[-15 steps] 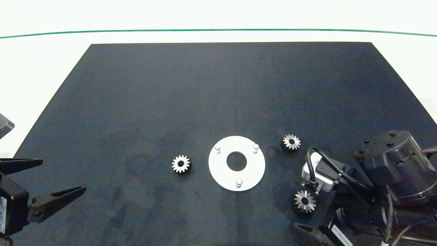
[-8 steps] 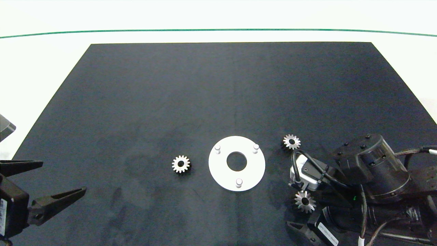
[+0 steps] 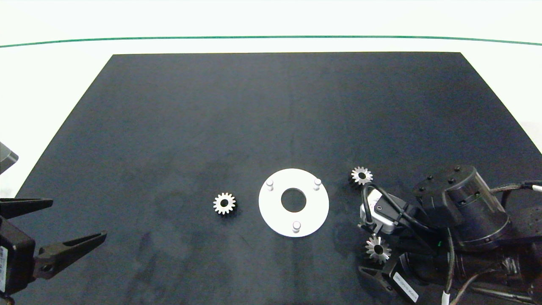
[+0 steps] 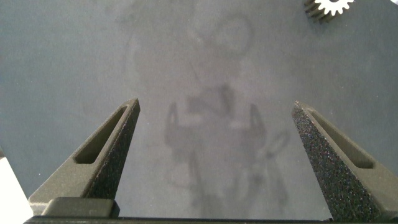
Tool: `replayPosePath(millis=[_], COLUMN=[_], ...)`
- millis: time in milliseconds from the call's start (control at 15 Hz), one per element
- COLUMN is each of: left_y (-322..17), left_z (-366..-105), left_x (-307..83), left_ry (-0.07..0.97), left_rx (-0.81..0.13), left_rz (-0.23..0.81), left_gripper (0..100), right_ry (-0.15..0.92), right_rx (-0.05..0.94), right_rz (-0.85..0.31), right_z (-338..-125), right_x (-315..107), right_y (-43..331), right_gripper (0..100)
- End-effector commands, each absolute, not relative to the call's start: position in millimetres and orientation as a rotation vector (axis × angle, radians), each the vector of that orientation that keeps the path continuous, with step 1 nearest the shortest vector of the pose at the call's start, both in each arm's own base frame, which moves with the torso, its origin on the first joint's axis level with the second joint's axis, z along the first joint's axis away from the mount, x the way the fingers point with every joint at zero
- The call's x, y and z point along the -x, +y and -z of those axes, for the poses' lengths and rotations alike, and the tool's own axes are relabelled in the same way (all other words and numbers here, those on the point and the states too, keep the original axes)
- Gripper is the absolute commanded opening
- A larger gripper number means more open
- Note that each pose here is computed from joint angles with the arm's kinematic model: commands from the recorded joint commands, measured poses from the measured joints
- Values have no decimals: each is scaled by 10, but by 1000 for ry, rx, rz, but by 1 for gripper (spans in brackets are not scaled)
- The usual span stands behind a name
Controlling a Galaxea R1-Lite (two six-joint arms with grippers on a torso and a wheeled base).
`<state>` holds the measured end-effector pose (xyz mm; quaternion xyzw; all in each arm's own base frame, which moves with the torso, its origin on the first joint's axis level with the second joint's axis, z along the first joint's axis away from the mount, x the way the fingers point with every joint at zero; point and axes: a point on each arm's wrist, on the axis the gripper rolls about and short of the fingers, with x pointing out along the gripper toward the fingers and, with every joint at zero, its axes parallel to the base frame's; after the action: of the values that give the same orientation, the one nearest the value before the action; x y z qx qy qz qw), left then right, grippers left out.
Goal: Install three planetary gears onto the carrier pins
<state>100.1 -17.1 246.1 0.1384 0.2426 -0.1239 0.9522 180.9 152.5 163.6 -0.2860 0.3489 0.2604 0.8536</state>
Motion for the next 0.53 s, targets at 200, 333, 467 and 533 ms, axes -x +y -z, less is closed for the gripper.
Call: replayPosePath(millis=[200, 333, 467, 533], left_y=[-172, -175, -178, -177], left_z=[-2447, -2450, -2446, -2446], left_x=[-1005, -997, -996, -997], left_ry=[500, 495, 497, 497], left_rx=[-280, -280, -281, -281], left_rz=[253, 263, 266, 265], left_gripper=[100, 100, 100, 100], right_ry=[735, 732, 734, 734], right_rx=[602, 601, 601, 601], right_rz=[-550, -548, -550, -550], right_z=[-1630, -1629, -1622, -1622], right_x=[-1811, -1816, -1813, -1813], right_y=[1529, 1532, 1531, 1531], right_gripper=[72, 68, 65, 62])
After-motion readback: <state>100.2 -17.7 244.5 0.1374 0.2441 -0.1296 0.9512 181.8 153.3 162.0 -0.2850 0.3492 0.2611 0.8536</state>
